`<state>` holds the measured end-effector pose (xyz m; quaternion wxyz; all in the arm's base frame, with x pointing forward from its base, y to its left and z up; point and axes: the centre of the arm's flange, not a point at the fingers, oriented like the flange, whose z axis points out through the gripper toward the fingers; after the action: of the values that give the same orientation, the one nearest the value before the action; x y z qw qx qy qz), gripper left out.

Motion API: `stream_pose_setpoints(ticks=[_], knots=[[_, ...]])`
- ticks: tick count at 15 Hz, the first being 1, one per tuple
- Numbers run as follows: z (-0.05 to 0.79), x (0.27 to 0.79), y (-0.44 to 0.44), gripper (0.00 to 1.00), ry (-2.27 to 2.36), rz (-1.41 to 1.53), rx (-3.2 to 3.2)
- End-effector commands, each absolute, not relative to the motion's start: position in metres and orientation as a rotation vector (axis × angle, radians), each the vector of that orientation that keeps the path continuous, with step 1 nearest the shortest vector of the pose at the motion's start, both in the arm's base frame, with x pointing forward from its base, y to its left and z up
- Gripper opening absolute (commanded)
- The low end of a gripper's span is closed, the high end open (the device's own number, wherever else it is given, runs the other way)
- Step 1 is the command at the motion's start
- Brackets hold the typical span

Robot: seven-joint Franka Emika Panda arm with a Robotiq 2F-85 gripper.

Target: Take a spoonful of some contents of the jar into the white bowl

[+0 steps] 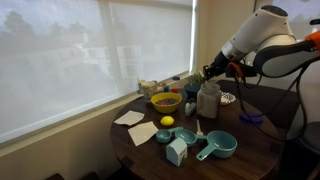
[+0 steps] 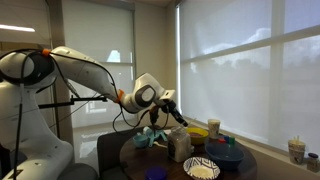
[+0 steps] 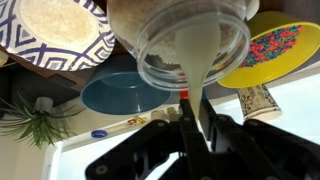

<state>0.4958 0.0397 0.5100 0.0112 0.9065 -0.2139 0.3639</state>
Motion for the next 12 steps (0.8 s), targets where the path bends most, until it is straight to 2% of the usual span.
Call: stream_pose_setpoints(ticks=[1,12], knots=[[0.4966,0.4934,0.0511,0.03,-0.656,1.149,2.806],[0.4930,0.4907,0.0481,0.03,-0.726,0.954,2.887]])
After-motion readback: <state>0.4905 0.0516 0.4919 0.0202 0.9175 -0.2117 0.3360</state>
